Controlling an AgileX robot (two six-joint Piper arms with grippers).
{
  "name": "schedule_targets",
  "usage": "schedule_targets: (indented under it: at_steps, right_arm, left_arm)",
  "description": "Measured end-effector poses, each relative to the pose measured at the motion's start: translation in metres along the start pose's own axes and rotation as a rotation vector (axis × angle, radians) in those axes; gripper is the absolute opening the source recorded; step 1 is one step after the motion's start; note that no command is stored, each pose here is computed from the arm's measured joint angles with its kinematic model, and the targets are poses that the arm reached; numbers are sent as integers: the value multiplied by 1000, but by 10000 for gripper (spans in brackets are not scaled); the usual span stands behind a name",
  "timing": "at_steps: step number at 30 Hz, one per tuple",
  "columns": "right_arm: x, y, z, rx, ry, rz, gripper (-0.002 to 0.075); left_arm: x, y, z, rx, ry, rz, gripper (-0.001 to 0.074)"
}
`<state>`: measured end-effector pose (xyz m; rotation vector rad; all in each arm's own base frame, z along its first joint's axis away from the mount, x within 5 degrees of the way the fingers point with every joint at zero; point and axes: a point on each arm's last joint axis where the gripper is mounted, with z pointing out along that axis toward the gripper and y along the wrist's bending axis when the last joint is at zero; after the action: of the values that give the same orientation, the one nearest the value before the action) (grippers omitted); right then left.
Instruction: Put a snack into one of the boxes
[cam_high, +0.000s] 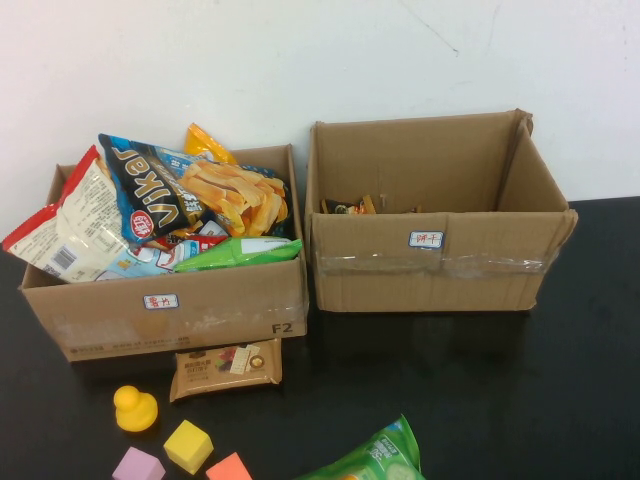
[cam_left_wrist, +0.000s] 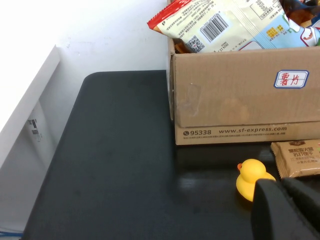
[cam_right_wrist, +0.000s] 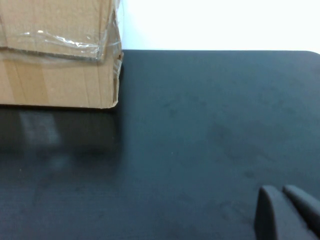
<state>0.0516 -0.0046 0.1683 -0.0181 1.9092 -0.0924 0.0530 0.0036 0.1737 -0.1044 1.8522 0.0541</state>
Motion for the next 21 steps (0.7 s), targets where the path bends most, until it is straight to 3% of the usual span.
schedule_targets:
  at_steps: [21]
  right_arm:
    - [0,0,0,0,2,0,-1]
  left_arm:
    - [0,-1,0,24,0,7,-1]
